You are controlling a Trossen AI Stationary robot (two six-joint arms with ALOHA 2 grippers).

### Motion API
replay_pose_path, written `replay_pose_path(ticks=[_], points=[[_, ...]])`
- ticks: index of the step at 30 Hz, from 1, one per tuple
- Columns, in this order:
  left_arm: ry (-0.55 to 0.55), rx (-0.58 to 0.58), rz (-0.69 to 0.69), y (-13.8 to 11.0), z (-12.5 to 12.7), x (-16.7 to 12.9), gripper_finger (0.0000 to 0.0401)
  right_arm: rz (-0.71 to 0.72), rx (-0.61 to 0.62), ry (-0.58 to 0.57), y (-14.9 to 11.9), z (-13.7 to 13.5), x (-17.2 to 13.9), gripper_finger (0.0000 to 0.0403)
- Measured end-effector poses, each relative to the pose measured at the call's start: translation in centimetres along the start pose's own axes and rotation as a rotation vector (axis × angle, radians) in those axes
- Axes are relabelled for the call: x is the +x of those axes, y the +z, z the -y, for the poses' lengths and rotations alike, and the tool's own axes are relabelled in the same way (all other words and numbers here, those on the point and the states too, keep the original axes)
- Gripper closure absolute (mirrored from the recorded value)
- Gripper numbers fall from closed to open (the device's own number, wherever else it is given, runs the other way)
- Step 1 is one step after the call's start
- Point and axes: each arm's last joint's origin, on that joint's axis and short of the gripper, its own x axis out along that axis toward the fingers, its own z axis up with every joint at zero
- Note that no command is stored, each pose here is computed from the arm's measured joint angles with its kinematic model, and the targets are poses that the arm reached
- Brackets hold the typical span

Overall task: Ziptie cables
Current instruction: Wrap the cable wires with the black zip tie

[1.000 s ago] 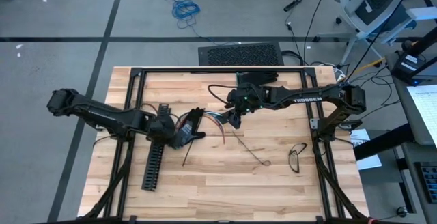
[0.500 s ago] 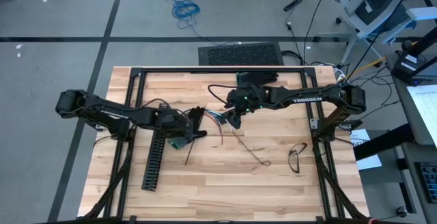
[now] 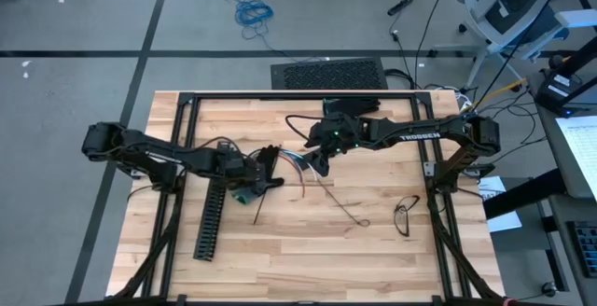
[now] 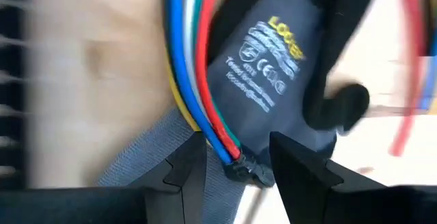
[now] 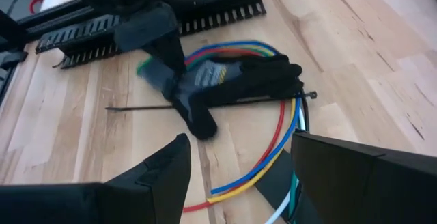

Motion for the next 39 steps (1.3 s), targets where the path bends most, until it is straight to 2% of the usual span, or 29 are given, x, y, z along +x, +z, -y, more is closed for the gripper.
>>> replay_pose_path(ticks=[2,8,19,22,25,26,34,39], points=[[-0.022,-0.019,0.01,-0.1,0.3,0.2,0.0246,0.013,-0.002,0.003,0.1,0.0,0.0,0.0168],[0.076,-0.028,0.014,-0.2,-0.4,1.3,0.0246,0.035,0.005,0.008,0.3,-0.1,0.0,0.0168],[0.163,-0.044,0.063,0.1,-0.6,3.5,0.0249,0.081,0.06,0.022,0.8,-0.2,0.0,0.0168],[0.155,-0.02,0.073,0.1,-0.6,3.7,0.0284,0.128,0.089,0.036,1.2,-0.3,-0.1,0.0168],[0.147,0.024,0.075,0.1,-0.5,3.7,0.0364,0.171,0.1,0.049,1.7,-0.4,-0.2,0.0168],[0.14,0.034,0.08,0.1,-0.5,3.8,0.0377,0.187,0.104,0.054,1.8,-0.4,-0.2,0.0168],[0.08,0.141,0.088,-0.7,1.3,2.3,0.0381,0.268,0.088,0.081,2.6,-0.7,-0.4,0.0168],[0.046,0.182,0.115,-0.8,2.4,-0.3,0.0381,0.312,0.074,0.115,3.1,-0.8,-0.5,0.0168]])
